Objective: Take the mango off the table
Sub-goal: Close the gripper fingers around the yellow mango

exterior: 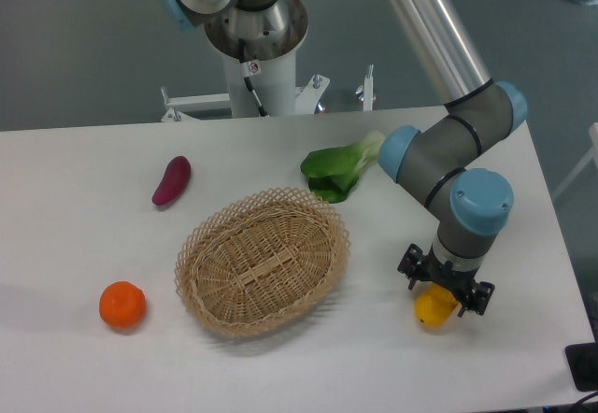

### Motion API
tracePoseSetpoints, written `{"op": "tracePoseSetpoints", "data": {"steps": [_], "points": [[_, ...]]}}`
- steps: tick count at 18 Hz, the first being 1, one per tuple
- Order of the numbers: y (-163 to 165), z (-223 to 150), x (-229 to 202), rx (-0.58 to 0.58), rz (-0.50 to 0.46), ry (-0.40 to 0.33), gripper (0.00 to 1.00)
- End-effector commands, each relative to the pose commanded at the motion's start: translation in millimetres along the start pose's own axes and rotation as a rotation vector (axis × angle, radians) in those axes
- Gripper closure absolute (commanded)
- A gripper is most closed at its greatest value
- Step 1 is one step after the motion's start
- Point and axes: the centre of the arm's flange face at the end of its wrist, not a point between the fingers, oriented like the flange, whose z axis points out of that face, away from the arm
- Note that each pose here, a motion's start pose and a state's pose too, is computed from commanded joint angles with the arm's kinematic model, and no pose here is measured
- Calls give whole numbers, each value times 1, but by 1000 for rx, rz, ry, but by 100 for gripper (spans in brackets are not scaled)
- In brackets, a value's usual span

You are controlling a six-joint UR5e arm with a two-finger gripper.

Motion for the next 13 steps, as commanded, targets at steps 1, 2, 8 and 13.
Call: {"op": "tracePoseSetpoints", "data": {"steps": [1,2,8,13], "points": [[0,-1,0,2,0,-1,33],[0,-1,0,1,2,-1,34],[-1,-15,0,7,10,-15,40],[8,-38,-5,16,-4,-20,40]]}}
